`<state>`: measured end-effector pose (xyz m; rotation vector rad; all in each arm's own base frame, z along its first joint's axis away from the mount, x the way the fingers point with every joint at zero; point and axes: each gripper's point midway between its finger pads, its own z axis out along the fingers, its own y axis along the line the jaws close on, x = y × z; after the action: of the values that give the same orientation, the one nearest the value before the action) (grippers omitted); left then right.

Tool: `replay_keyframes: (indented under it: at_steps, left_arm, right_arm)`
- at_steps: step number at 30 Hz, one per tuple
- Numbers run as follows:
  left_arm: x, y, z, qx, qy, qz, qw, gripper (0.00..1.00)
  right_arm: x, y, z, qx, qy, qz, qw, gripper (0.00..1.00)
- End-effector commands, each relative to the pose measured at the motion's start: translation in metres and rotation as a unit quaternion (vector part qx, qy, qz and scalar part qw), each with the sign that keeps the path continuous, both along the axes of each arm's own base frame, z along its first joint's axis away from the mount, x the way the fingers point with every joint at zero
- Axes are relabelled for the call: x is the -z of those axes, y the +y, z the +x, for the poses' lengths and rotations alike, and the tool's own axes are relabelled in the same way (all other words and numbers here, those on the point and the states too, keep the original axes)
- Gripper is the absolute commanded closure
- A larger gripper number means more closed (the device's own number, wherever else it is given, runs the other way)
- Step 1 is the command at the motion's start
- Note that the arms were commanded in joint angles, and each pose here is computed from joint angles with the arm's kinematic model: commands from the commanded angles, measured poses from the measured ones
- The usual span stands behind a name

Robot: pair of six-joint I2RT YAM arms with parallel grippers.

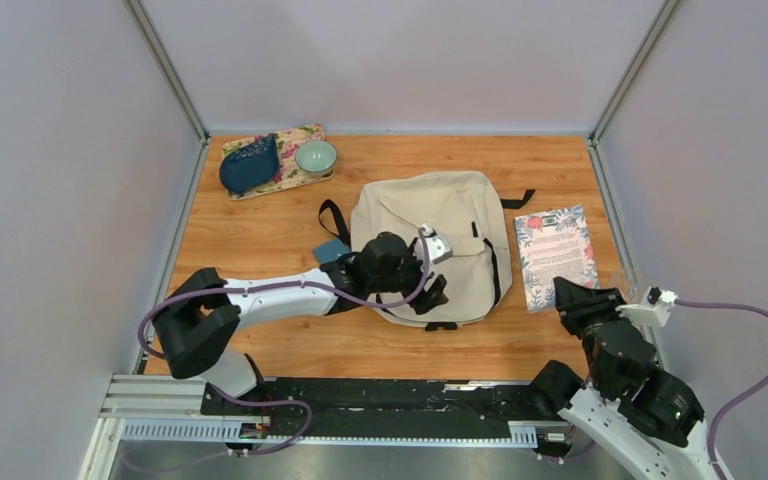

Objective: Pack the student bag
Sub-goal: Place the book in the student bag.

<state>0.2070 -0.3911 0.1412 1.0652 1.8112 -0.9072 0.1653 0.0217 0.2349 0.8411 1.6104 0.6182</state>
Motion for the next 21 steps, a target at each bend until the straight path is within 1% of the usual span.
replay_keyframes:
  at_steps: [1,4,9,14,15,19,20,21]
  left_arm:
    - [0.009,-0.017,-0.010,0.073,-0.086,0.068,0.991,0.23]
    - [0.018,-0.021,-0.011,0.083,-0.105,0.085,0.987,0.23]
    - [0.026,-0.025,-0.022,0.113,-0.101,0.089,0.984,0.23]
    - [0.041,-0.023,-0.021,0.113,-0.106,0.119,0.981,0.23]
    - [0.050,-0.021,-0.021,0.115,-0.101,0.133,0.979,0.23]
    - [0.057,-0.022,-0.022,0.116,-0.099,0.144,0.978,0.23]
    - [0.056,-0.023,-0.022,0.118,-0.100,0.143,0.978,0.26]
    - [0.057,-0.023,-0.021,0.116,-0.099,0.144,0.978,0.31]
  right_arm:
    - [-0.017,-0.031,-0.009,0.051,-0.027,0.004,0.998,1.00]
    - [-0.015,-0.030,-0.010,0.048,-0.027,0.008,0.998,1.00]
    - [-0.016,-0.029,-0.010,0.046,-0.028,0.010,0.998,1.00]
    - [-0.015,-0.026,-0.009,0.043,-0.029,0.015,0.999,1.00]
    - [-0.014,-0.025,-0.008,0.041,-0.029,0.016,0.999,1.00]
    - [-0.014,-0.019,-0.006,0.032,-0.031,0.021,0.999,1.00]
    - [-0.015,-0.018,-0.005,0.030,-0.031,0.023,0.999,1.00]
    - [-0.015,-0.016,-0.004,0.029,-0.031,0.025,0.999,1.00]
